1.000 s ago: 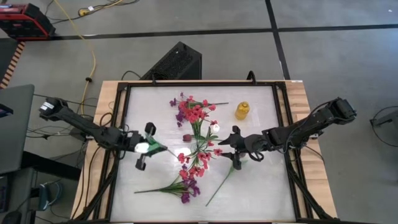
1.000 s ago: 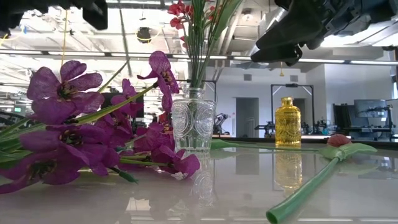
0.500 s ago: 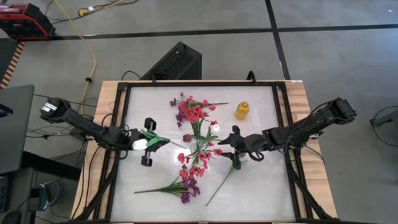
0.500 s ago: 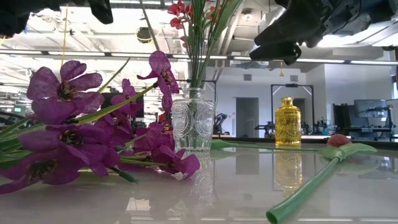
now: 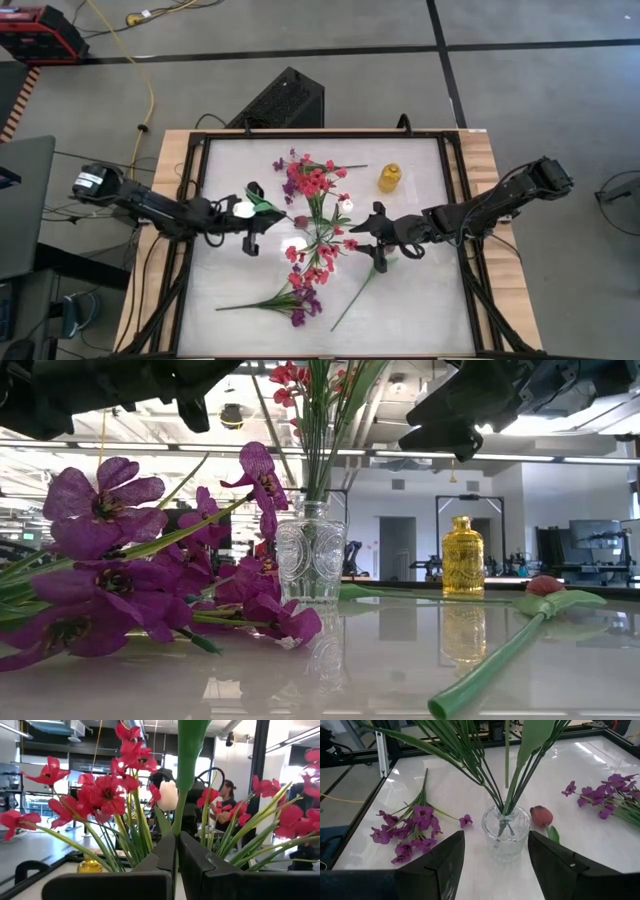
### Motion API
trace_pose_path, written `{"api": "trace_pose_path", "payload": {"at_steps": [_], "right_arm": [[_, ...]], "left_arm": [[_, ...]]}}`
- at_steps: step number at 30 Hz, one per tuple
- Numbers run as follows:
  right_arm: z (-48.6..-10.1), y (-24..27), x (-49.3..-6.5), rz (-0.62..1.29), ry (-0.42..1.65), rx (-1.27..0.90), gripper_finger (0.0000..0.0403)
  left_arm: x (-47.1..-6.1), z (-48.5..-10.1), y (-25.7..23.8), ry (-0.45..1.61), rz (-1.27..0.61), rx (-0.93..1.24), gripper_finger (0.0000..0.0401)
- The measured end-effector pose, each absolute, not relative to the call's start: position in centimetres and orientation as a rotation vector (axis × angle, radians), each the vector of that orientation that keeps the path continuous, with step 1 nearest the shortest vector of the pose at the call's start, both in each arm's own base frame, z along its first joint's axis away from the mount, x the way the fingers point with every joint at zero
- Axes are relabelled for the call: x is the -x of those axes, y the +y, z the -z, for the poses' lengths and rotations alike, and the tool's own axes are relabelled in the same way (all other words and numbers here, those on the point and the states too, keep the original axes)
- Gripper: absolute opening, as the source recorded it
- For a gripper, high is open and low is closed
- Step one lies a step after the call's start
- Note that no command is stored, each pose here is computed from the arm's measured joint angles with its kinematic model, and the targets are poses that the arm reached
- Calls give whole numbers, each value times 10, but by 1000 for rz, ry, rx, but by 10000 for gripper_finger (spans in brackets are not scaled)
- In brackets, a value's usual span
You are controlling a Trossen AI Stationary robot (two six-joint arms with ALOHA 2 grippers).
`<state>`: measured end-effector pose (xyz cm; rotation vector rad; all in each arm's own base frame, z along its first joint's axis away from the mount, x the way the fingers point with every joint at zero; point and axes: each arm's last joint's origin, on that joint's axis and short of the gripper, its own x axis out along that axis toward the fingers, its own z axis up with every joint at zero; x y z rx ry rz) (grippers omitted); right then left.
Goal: Sort flowers into vase by color
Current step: Put the white tulip into the transparent vase
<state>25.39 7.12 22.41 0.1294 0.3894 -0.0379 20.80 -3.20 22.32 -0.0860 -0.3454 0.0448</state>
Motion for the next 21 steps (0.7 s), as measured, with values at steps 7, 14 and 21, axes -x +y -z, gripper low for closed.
{"api": "trace_pose_path", "payload": {"at_steps": [7, 14, 21], "right_arm": [[-224, 71, -254, 39, 389, -130, 244], [-224, 71, -254, 37, 390, -130, 244], [-224, 71, -254, 29, 391, -92, 244]], "left_arm": [[-221, -220, -34, -322, -50, 77, 0], [-228, -220, -36, -308, -59, 27, 0], [-228, -220, -36, -312, -46, 65, 0]]}}
